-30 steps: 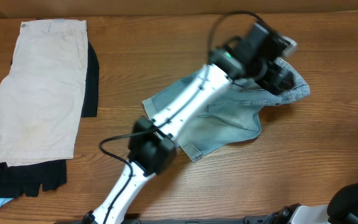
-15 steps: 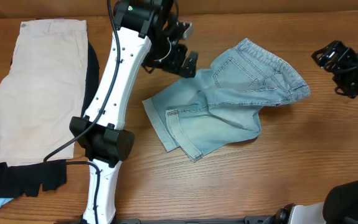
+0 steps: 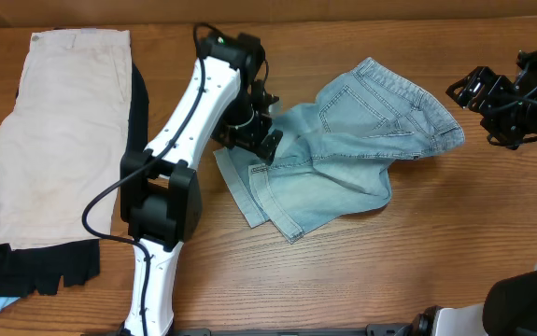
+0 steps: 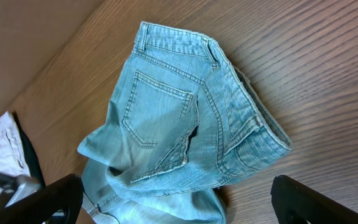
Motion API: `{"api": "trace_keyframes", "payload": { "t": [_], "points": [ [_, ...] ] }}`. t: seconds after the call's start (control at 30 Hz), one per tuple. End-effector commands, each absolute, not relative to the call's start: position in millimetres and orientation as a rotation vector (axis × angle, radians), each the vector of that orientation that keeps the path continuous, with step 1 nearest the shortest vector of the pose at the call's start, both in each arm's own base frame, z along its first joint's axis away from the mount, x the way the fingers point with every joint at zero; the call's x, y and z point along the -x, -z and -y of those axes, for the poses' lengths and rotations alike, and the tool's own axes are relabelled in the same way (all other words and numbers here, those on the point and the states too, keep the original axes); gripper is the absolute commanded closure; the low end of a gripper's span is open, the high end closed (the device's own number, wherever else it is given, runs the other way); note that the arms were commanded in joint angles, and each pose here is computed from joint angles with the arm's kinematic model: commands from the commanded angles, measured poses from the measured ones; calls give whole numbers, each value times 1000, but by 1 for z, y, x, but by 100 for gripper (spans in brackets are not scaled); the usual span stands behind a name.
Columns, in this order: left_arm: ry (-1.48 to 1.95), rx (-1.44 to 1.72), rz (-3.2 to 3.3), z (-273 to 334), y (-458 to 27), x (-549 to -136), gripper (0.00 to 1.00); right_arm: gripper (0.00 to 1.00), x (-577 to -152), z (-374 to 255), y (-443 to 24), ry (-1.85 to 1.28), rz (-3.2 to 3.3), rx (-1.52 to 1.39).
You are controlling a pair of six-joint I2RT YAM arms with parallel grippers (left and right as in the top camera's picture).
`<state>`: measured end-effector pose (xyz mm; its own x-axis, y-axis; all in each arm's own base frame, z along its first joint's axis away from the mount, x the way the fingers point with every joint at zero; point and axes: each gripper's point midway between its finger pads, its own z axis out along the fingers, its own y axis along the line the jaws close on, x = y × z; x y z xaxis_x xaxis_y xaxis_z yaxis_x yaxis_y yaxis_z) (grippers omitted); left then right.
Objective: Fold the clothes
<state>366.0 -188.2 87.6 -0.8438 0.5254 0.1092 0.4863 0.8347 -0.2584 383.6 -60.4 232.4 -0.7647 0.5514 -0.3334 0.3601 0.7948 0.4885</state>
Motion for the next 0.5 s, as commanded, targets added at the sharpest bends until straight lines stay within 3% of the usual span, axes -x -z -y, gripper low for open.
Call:
{"api": "trace_keyframes", "payload": {
  "t": [0.0, 0.17, 0.33, 0.47],
  "points": [
    [-396, 907, 2787, 203, -70, -358, 4, 0, -383, 60, -249, -537, -2481, -637],
    [-413, 978, 2800, 214, -47, -360, 12, 0, -379, 64, -244, -504, -2499, -657],
    [-410, 1004, 2791, 220, -31, -355, 44, 0, -377, 63, -233, -510, -2519, -669],
    [-402, 996, 2763, 219, -26, -346, 65, 11, -375, 59, -219, -519, -2545, -674]
  ]
}}
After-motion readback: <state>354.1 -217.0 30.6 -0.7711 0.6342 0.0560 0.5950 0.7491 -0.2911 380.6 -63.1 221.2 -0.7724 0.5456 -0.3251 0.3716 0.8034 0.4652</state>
